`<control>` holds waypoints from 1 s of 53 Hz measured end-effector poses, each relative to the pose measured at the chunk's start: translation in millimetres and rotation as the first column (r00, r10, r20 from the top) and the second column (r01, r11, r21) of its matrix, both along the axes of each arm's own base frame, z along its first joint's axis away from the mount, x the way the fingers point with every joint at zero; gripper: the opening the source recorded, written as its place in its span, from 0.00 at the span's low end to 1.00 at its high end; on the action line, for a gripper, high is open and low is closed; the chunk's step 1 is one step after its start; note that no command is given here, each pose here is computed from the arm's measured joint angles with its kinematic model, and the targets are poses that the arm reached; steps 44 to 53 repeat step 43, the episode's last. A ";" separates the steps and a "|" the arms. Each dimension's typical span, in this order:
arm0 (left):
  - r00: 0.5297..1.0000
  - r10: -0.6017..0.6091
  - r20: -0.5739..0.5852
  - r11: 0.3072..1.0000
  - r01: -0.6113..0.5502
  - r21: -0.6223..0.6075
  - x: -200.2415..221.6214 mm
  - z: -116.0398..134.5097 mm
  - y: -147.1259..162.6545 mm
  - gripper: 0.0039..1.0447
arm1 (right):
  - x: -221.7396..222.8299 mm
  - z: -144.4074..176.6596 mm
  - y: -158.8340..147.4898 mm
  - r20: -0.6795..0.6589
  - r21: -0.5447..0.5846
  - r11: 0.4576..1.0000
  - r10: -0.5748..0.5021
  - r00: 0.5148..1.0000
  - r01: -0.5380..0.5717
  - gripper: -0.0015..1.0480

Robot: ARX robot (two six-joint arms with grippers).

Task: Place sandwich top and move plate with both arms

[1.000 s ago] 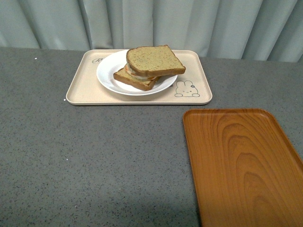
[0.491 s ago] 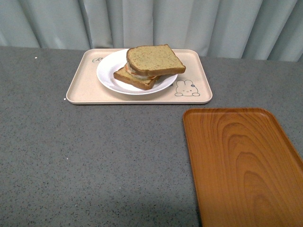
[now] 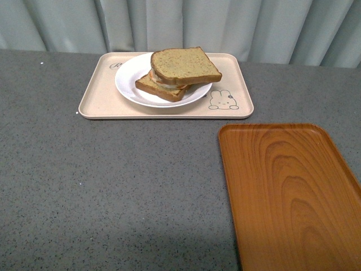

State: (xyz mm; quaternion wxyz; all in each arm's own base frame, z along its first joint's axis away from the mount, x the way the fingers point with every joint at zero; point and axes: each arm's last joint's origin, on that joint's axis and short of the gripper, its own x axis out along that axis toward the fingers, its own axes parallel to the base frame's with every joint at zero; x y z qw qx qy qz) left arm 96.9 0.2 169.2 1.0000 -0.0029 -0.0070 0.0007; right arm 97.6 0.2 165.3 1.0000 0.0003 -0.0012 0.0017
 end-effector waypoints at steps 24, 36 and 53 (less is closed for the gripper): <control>1.000 0.000 0.000 1.000 0.000 0.000 0.0 -0.1 0.0 0.94 | 0.0 0.0 0.0 0.000 0.000 1.000 0.000 1.000 0.000 0.91; 1.000 0.000 0.000 1.000 0.000 0.000 0.0 -0.1 0.0 0.94 | 0.0 0.0 0.0 0.000 0.000 1.000 0.000 1.000 0.000 0.91; 1.000 0.000 0.000 1.000 0.000 0.000 0.0 0.0 0.0 0.94 | 0.0 0.0 0.0 0.000 0.000 1.000 0.000 1.000 0.000 0.91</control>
